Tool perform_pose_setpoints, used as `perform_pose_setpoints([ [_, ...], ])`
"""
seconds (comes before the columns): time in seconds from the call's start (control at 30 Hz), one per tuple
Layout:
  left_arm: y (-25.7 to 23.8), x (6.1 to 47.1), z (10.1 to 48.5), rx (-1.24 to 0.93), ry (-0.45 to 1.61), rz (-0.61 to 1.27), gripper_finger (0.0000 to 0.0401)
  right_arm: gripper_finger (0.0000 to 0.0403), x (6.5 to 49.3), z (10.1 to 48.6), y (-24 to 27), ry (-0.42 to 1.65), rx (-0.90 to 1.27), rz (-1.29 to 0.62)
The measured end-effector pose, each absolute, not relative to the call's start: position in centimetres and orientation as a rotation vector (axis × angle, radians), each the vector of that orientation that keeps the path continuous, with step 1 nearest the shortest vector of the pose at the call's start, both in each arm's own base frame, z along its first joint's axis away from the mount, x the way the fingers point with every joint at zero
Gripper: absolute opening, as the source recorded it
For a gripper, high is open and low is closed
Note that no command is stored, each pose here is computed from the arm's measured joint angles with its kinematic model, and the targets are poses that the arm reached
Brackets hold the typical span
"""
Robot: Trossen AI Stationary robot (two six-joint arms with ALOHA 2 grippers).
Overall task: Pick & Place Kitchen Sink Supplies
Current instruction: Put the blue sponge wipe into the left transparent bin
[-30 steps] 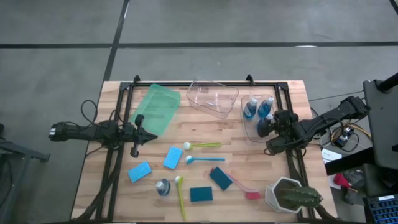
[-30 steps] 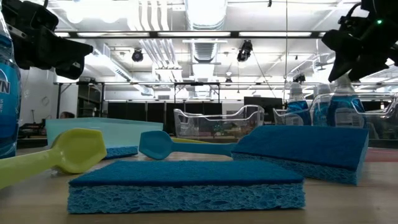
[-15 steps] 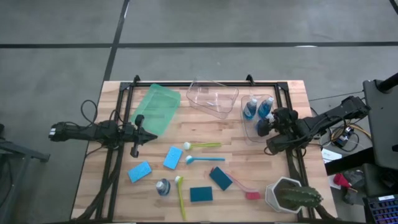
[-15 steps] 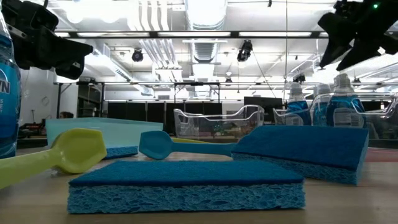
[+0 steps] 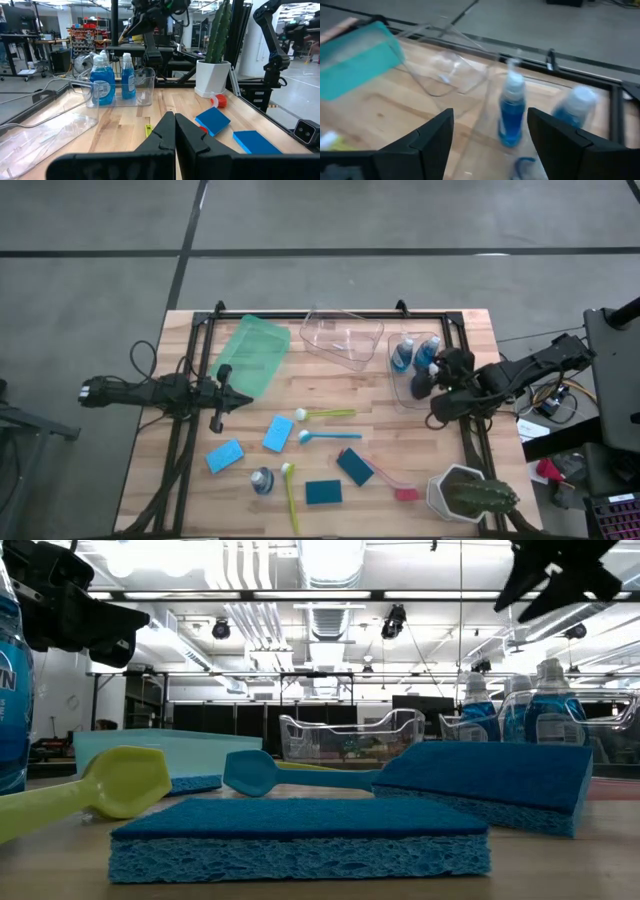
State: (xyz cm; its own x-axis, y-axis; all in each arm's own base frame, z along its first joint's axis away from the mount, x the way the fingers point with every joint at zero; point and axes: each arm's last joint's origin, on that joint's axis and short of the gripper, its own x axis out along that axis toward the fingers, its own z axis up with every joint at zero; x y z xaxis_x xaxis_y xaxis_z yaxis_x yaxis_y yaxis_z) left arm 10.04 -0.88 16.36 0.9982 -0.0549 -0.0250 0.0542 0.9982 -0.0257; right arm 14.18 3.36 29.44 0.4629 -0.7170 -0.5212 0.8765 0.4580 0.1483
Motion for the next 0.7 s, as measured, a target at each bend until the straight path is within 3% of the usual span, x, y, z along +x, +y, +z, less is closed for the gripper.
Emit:
perform_pose_setpoints([
  [0.7, -0.9, 10.0, 16.4, -0.025, 0.026, -0.055, 0.0000, 0.0236, 19.1, 31.8, 5.6, 0.283, 0.336, -0.676],
])
